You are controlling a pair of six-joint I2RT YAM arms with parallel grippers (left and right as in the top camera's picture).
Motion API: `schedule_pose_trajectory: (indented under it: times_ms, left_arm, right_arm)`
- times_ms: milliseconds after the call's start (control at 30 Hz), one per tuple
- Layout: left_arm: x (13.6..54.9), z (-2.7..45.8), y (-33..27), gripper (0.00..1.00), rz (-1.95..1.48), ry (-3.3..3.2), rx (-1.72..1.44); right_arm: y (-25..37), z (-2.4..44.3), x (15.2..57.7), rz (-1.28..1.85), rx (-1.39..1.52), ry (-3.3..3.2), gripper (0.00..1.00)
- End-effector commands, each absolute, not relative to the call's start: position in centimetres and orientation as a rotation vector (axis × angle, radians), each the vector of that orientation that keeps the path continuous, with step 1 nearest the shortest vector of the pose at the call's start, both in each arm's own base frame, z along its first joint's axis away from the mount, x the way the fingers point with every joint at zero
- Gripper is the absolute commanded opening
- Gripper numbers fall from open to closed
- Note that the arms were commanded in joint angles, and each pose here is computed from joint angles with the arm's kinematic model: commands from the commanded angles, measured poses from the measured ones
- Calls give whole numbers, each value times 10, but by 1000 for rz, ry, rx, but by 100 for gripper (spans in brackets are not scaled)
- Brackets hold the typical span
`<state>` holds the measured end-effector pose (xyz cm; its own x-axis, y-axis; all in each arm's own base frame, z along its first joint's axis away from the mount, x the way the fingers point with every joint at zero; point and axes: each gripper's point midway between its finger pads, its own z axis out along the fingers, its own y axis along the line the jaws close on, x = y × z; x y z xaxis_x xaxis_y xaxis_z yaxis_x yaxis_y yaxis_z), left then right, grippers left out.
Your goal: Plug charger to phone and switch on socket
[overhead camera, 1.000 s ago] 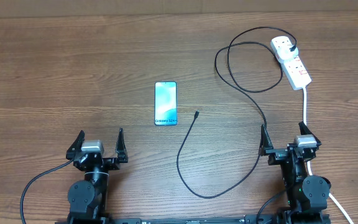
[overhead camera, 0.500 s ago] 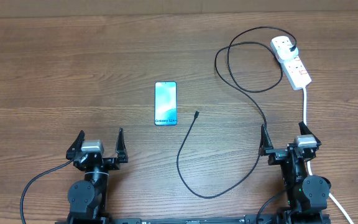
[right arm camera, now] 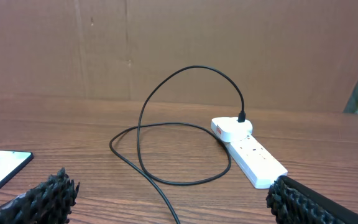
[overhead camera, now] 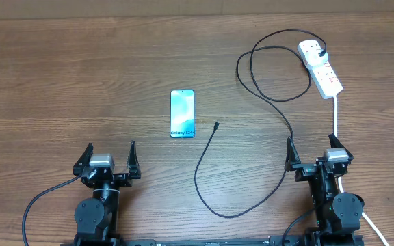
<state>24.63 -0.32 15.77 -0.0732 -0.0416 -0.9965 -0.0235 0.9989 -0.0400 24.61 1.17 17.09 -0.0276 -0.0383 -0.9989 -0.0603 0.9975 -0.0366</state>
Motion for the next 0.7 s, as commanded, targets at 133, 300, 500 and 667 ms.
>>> schedule_pose_trajectory:
  times_ms: [133, 300, 500, 667]
  left_arm:
    - [246, 158, -1, 100, 4, 1638, -40]
    - [246, 158, -1, 100, 4, 1638, -40]
    - [246, 158, -1, 100, 4, 1638, -40]
    - [243, 158, -39, 100, -271, 1645, 25]
  right_arm:
    - [11, 170, 246, 20, -70, 1593, 100]
    - [11, 170, 246, 20, -70, 1593, 100]
    - [11, 170, 246, 20, -70, 1593, 100]
    - [11, 170, 246, 20, -70, 1593, 100]
